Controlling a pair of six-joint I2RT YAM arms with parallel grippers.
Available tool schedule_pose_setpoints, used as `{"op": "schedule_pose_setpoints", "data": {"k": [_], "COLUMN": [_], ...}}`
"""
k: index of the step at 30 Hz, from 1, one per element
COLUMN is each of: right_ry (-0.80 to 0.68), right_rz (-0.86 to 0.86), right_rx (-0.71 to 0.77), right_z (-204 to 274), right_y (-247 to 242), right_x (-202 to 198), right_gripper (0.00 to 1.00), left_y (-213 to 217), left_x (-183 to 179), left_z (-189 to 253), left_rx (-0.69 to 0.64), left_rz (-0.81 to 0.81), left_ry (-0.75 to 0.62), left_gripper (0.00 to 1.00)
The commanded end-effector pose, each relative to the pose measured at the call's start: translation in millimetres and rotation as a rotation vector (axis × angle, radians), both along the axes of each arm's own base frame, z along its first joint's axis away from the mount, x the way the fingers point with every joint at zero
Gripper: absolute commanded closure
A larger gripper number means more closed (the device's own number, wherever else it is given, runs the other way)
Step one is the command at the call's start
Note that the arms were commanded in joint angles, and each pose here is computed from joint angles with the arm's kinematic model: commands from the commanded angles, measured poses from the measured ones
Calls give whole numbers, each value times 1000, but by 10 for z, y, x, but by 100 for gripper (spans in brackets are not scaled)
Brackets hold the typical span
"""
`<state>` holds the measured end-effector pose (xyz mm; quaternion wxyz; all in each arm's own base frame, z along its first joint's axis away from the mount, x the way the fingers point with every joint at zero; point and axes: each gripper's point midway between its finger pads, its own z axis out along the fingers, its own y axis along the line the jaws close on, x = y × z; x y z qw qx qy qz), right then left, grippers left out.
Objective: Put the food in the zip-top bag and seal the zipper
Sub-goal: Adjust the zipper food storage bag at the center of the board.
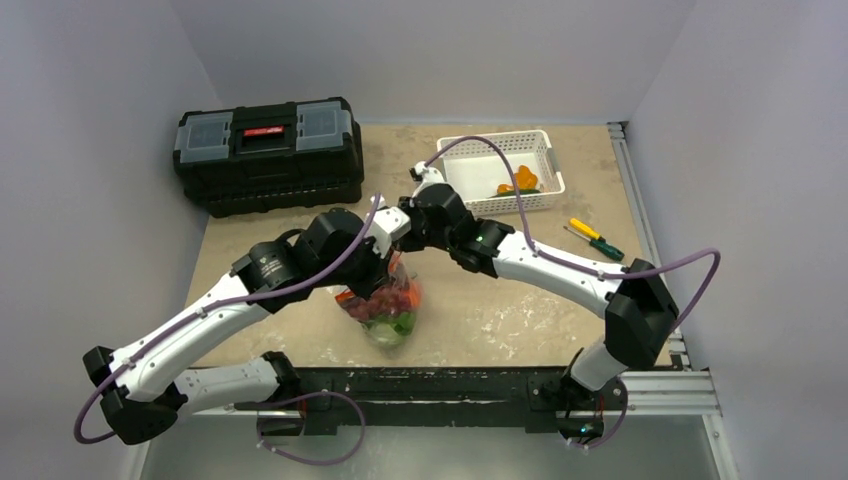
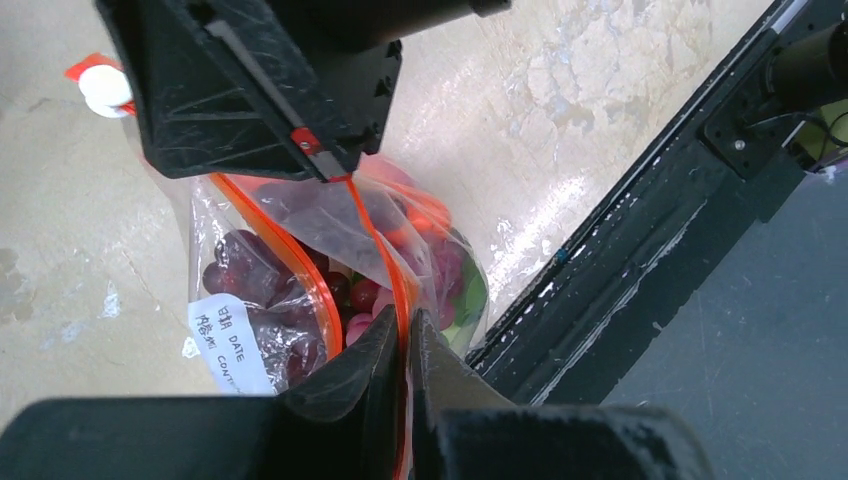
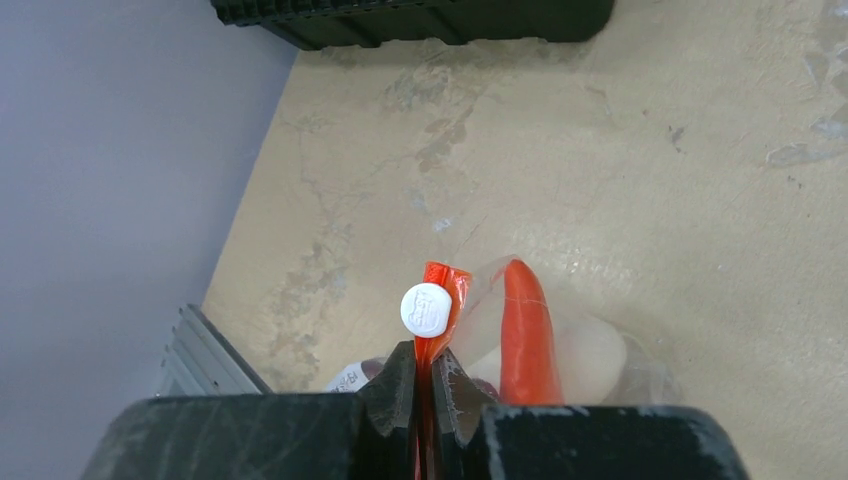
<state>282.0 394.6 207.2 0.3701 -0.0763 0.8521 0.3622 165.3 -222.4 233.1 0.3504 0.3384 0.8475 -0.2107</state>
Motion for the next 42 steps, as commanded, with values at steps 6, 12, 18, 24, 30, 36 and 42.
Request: {"op": "schedule_pose_setpoints", "data": {"k": [6, 12, 18, 24, 30, 36, 42], "right_ry": [-176, -259, -203, -81, -46, -53, -47], "right_rz": [53, 78, -9, -111, -179, -186, -187], "right_rx": [344, 469, 455, 459, 477, 479, 475], "right_z": [851, 1079, 1028, 945, 970, 995, 944], "right_y": [-56, -188, -297, -321, -386, -392, -386], "right_x": [-219, -371, -310, -229, -187, -169, -163], "right_gripper": [100, 100, 100, 100, 100, 100, 100], "left_y": [177, 460, 499, 328, 195, 56, -59], "left_x": [-35, 203, 440, 456, 343, 151, -36], "left_z": [589, 842, 564, 387, 287, 27, -118], "left_rx": [-81, -88, 57, 79, 128, 205, 139], "left_rz": [111, 332, 415, 470, 482, 418, 349], "left_ry": [-29, -110, -92, -75, -87, -16, 62], "left_gripper": [49, 41, 45, 39, 48, 54, 53]}}
